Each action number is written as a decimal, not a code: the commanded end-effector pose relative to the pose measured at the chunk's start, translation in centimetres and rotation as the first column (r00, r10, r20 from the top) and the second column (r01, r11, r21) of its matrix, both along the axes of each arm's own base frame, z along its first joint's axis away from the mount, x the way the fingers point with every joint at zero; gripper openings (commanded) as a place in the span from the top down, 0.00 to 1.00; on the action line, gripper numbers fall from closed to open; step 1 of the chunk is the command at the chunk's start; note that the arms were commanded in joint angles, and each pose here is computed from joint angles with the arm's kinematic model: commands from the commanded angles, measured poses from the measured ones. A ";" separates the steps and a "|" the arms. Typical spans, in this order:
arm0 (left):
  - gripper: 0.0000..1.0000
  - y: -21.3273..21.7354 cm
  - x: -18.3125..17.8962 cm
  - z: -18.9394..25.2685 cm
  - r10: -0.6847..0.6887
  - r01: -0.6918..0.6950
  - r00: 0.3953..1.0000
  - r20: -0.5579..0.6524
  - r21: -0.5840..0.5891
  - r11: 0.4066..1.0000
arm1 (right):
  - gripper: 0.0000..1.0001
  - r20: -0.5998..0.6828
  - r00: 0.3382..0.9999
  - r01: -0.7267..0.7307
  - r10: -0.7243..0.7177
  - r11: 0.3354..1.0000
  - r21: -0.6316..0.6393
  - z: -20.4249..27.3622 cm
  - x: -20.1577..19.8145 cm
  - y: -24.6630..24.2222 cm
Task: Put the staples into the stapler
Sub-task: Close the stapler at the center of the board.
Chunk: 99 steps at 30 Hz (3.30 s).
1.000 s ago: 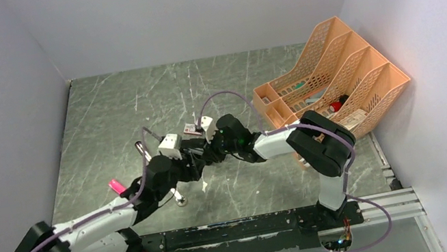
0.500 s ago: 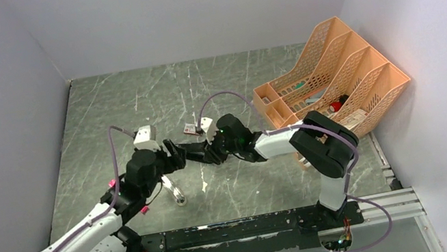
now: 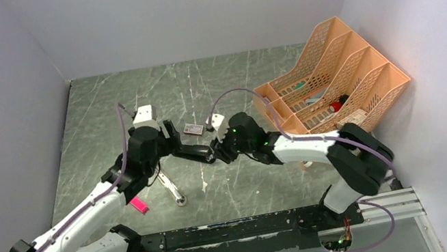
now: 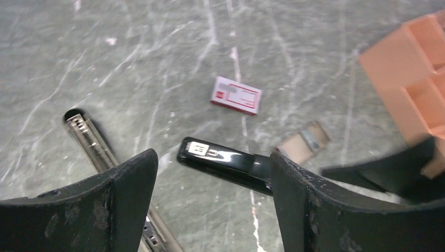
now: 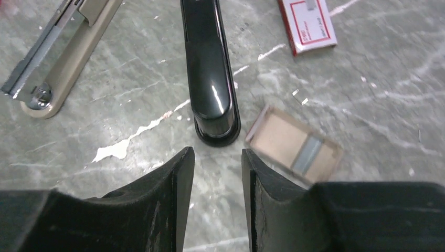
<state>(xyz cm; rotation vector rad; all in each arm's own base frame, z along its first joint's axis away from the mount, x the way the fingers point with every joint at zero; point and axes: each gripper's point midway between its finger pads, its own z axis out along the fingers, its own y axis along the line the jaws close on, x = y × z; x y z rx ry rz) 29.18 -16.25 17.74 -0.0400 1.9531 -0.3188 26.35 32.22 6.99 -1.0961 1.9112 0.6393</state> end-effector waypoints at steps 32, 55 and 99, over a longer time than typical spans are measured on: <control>0.20 13.1 -2.1 -8.4 0.389 -0.521 0.834 -0.393 -0.323 0.791 | 0.56 -0.205 0.975 0.088 -0.085 0.996 0.006 -0.3 -10.4 15.0; 0.21 11.2 -2.5 -10.4 0.278 -0.444 0.866 -0.415 -0.385 0.809 | 0.90 -0.247 0.960 0.105 -0.132 0.987 -0.120 -3.9 -10.1 12.5; 0.58 4.4 -2.1 -7.9 -0.050 0.043 0.999 -0.010 -0.348 0.937 | 1.00 -0.063 0.997 -0.035 0.034 0.999 -0.007 -4.7 -3.7 9.0</control>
